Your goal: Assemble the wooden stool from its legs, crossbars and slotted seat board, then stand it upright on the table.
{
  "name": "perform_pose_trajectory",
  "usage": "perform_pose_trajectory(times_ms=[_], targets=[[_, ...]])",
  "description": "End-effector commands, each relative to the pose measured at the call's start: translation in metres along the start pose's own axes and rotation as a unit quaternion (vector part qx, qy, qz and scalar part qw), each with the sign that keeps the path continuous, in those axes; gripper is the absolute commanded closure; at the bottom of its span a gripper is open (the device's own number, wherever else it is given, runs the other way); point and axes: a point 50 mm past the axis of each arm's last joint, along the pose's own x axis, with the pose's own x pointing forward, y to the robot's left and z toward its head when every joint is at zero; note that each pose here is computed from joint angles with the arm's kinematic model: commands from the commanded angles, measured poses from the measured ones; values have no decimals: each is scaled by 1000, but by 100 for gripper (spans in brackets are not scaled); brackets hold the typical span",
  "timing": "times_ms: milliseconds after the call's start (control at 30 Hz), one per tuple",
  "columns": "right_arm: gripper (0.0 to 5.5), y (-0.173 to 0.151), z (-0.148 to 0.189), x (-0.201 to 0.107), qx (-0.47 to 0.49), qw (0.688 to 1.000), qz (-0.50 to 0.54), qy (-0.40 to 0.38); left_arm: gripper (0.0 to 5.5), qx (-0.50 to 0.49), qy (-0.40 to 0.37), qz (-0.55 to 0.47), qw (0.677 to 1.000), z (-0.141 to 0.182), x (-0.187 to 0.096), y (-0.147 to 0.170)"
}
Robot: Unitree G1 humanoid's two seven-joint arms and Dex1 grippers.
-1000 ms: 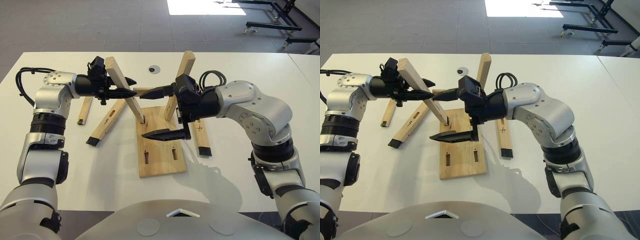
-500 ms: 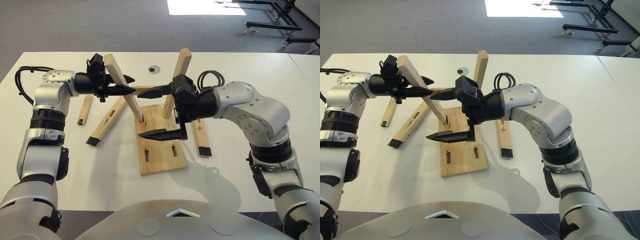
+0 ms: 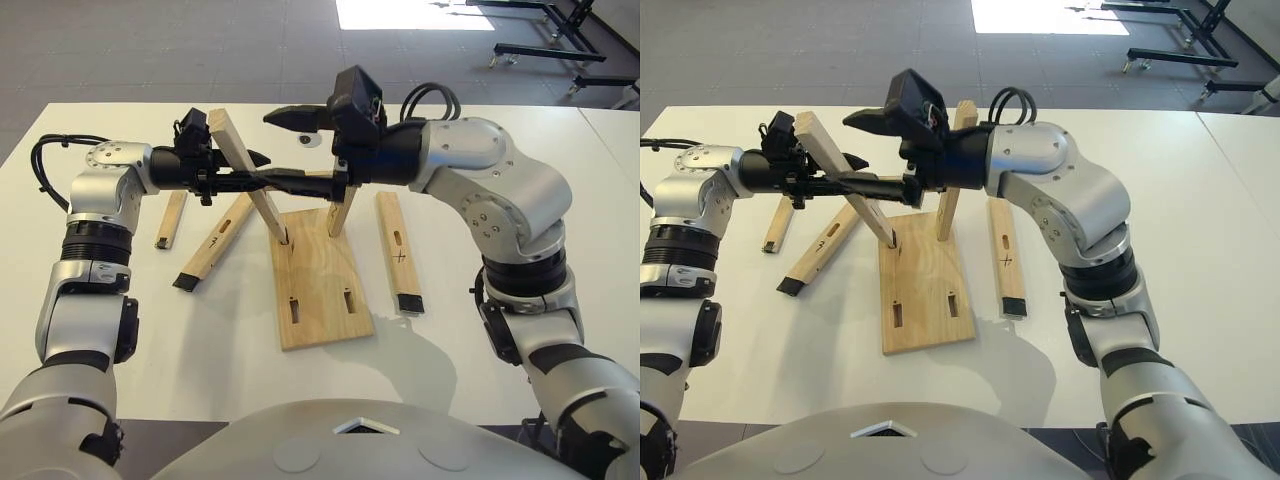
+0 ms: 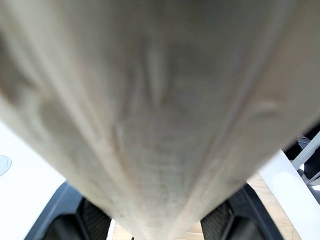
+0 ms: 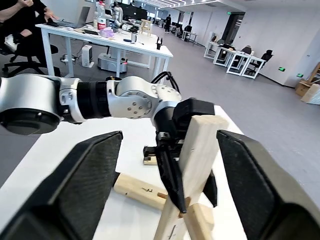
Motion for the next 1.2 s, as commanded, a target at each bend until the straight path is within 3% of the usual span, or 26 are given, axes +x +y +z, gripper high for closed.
perform_pose_trajectory(times_ms=[33,300,533,700,933,1200], targets=[[289,-8,18,7,-49,998,-46,-13,348,-11,13,4,1000,-9,-1,-2],[434,-7,23,17,-125,988,-89,7,348,-11,16,2,1000,-10,-3,-3],[548,6,5,26,-205,973,-98,47,348,-12,18,3,1000,-12,-4,-3],[548,4,-11,28,-206,968,-120,73,348,-12,17,5,1000,-12,-5,-3],[548,-14,-5,28,-183,966,-169,68,348,-7,18,3,1000,-8,-4,-2],[548,-11,-20,27,-214,957,-165,103,348,-3,14,-1,1000,-3,-2,-1]])
